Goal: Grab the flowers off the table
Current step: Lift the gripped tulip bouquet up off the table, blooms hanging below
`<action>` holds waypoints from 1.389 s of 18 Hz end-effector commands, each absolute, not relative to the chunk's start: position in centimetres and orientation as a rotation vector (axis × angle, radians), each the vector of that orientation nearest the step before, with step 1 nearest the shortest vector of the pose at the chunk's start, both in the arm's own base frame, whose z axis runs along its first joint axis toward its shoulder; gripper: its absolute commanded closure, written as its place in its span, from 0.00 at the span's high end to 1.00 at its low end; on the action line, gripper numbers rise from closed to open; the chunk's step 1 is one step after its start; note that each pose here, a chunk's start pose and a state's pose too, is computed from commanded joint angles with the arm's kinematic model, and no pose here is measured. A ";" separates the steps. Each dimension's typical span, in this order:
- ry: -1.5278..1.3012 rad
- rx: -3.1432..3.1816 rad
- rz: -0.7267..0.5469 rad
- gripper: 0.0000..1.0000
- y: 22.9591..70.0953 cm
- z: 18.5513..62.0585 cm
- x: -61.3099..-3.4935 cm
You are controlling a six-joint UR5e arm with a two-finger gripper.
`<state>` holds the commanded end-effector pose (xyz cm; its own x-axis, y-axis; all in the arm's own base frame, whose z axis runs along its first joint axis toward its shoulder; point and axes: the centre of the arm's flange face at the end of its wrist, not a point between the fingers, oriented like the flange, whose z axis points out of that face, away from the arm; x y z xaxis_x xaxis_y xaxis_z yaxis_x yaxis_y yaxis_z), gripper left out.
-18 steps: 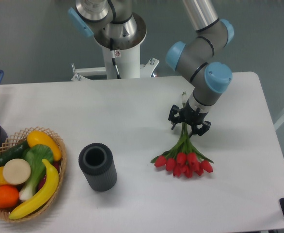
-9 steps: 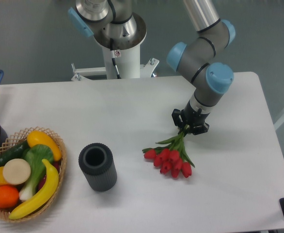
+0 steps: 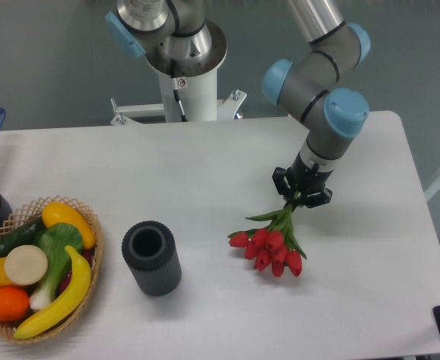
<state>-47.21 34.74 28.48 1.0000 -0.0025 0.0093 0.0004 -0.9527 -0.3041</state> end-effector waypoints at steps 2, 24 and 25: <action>-0.012 -2.748 0.039 0.20 35.3 32.3 -47.0; 0.044 -2.098 -0.060 0.20 41.6 52.4 -43.1; 0.044 -2.098 -0.060 0.20 41.6 52.4 -43.1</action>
